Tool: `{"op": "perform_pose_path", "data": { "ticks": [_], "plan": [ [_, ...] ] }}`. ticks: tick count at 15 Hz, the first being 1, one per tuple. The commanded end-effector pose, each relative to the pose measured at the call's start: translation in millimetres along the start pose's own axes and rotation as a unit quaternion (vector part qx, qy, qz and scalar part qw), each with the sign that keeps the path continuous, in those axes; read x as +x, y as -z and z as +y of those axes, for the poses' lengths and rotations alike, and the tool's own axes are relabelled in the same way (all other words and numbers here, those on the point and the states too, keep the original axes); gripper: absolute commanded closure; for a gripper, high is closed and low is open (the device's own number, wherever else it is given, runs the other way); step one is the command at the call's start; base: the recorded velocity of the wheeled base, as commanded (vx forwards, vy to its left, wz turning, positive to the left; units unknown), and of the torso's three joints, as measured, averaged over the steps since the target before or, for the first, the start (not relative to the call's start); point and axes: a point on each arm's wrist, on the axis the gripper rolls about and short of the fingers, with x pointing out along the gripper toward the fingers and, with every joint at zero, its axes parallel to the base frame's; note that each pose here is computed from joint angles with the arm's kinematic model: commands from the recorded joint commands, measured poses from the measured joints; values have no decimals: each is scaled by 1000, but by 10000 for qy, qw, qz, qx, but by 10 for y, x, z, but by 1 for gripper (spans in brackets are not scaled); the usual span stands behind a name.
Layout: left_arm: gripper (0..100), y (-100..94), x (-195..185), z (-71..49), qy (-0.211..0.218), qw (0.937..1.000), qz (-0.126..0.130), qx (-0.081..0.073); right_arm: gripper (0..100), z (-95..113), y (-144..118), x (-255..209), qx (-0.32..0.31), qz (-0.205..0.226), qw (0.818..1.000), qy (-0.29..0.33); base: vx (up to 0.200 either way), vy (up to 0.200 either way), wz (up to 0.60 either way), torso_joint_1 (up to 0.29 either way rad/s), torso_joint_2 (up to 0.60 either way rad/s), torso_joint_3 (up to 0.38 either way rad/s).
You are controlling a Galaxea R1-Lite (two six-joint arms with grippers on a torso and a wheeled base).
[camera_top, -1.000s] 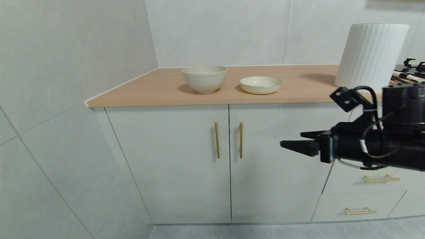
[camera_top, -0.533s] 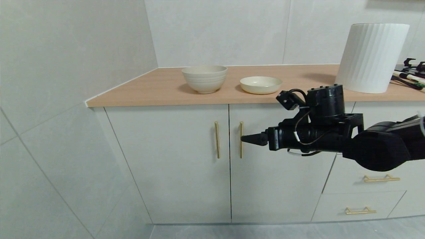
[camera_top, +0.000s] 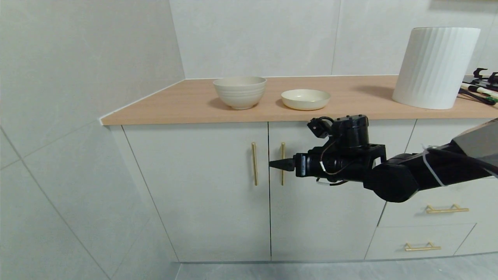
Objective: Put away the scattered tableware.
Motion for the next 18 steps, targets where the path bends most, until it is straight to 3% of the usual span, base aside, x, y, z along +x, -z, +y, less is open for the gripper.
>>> {"op": "perform_pose_path", "data": {
  "ticks": [1,4,11,12,18],
  "plan": [
    [0,0,0,0,-2,10000,-1,-1,0,-84,136,132,68,137,9999,28,0,0,0,0,0,0],
    [0,0,0,0,-2,10000,-1,-1,0,-173,221,289,-20,-141,9999,-50,0,0,0,0,0,0],
    [0,0,0,0,-2,10000,-1,-1,0,-209,226,360,77,-260,9996,-87,0,0,0,0,0,0],
    [0,0,0,0,-2,10000,-1,-1,0,-236,248,411,13,-458,9989,-133,0,0,0,0,0,0],
    [0,0,0,0,-2,10000,-1,-1,0,-211,242,413,312,-472,9982,-212,0,0,0,0,0,0]
  ]
}}
